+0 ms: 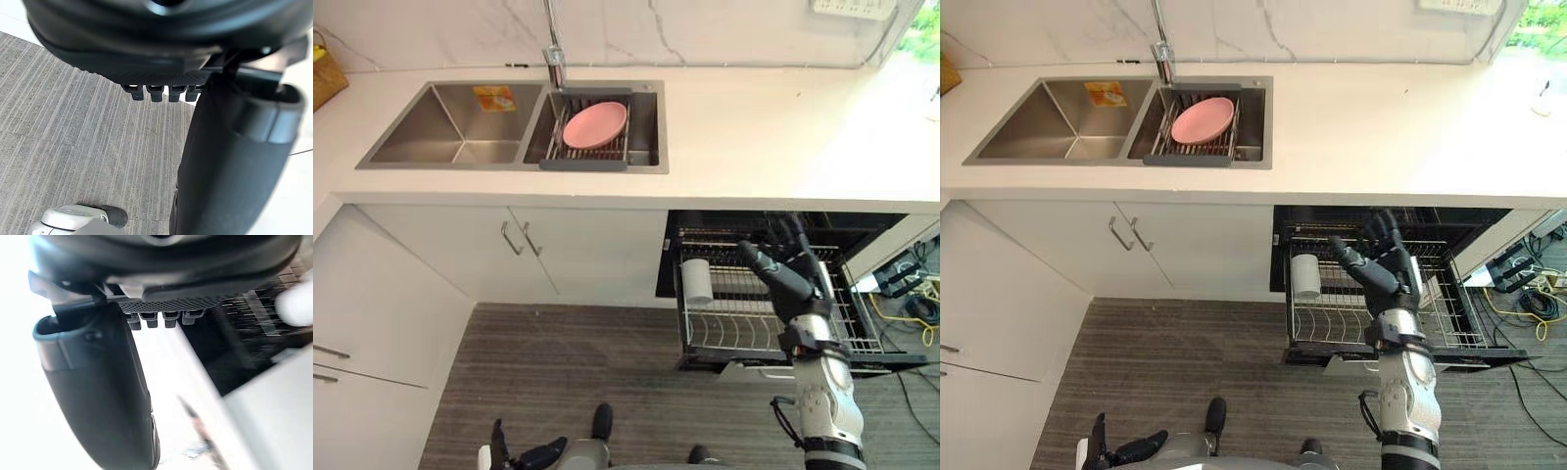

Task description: Walk over to the sink, pick up the cup, carry it to the dishwasher, place the cup inside the dishwasher, then close the dishwasher door

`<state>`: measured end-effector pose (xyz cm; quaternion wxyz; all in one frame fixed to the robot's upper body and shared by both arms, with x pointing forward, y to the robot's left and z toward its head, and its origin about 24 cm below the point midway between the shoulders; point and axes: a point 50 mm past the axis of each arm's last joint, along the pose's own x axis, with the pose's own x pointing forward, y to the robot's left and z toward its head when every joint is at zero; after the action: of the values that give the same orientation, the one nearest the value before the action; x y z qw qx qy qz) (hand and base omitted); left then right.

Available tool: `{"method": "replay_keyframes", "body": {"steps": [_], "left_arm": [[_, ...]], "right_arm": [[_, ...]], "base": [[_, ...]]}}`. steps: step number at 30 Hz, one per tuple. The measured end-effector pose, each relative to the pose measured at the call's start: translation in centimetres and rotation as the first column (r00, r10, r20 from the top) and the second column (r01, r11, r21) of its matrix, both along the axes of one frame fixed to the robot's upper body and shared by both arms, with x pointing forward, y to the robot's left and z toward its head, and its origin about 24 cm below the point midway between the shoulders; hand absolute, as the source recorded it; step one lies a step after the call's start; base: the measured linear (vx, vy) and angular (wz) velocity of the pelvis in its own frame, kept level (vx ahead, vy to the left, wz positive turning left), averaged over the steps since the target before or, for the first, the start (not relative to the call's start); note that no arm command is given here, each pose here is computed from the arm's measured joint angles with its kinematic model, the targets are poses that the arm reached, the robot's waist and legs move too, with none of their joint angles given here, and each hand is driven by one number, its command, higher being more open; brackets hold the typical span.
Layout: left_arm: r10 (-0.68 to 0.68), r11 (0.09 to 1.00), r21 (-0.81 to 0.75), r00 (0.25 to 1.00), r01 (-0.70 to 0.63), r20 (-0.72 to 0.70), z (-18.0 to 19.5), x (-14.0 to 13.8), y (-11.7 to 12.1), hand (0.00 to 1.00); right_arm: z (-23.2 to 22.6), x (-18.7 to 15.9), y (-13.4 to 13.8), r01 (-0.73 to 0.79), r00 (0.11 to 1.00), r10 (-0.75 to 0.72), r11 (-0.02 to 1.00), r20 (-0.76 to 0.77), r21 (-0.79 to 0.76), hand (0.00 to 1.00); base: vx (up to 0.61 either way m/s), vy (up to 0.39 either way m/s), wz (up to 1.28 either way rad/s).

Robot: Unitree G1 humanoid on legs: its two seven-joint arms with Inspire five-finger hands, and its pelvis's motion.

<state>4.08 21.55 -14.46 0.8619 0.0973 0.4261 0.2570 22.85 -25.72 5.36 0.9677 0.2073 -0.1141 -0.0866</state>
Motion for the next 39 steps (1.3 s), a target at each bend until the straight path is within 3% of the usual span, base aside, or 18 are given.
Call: {"method": "replay_keyframes", "body": {"steps": [5, 8, 13, 17, 20, 22, 25, 30, 39], "left_arm": [[0.097, 0.995, -0.030, 0.995, -0.097, 0.000, -0.2, -1.4, 0.0, 1.00], [0.231, 0.968, -0.088, 0.972, -0.234, -0.043, -0.7, -3.6, -0.6, 1.00], [0.297, 0.948, -0.078, 0.946, -0.309, -0.132, -0.8, -7.2, -1.8, 1.00], [0.311, 0.943, -0.075, 0.940, -0.323, -0.144, -0.9, -7.4, -2.3, 1.00], [0.202, 0.975, -0.063, 0.968, -0.212, -0.147, -1.0, -5.6, -1.0, 1.00], [0.202, 0.977, -0.047, 0.969, -0.210, -0.140, -1.0, -4.4, 0.5, 1.00], [0.202, 0.978, -0.029, 0.976, -0.205, -0.075, -0.6, -2.9, 1.6, 1.00], [0.074, 0.996, -0.052, 0.997, -0.073, 0.010, -0.2, 1.3, 1.6, 1.00], [0.063, 0.993, -0.101, 0.998, -0.062, 0.006, -0.4, 1.1, 1.1, 1.00]], "right_arm": [[2.5, -2.0, -2.5, 0.139, 0.983, -0.130, 0.988, 0.127, -0.063, 1.00], [4.5, -2.7, -4.3, 0.223, 0.960, -0.198, 0.968, 0.198, -0.112, 1.00], [5.8, -1.7, -3.5, 0.187, 0.952, -0.150, 0.975, 0.268, -0.117, 1.00], [6.1, -1.8, -3.8, 0.195, 0.948, -0.159, 0.975, 0.277, -0.107, 1.00], [5.3, -2.0, -3.6, 0.192, 0.954, -0.168, 0.978, 0.248, -0.078, 1.00], [4.2, -0.5, -0.7, 0.064, 0.974, -0.055, 0.997, 0.219, -0.034, 1.00], [4.0, 0.0, 1.0, -0.027, 0.976, 0.041, 0.997, 0.213, -0.066, 1.00], [4.4, -1.2, -0.4, 0.074, 0.969, -0.053, 0.994, 0.242, -0.079, 1.00], [4.6, -1.9, -1.9, 0.162, 0.962, -0.140, 0.984, 0.233, -0.076, 1.00]], "base": [[-0.01, 0.026, 0.30], [0.04, 0.095, 0.34], [-0.01, 0.153, -0.47], [0.02, 0.471, -0.66], [0.07, 0.585, -0.20], [0.05, 0.534, -1.01], [0.04, 0.304, -0.23], [0.06, 0.050, 0.44], [0.08, -0.013, -0.06]]}}
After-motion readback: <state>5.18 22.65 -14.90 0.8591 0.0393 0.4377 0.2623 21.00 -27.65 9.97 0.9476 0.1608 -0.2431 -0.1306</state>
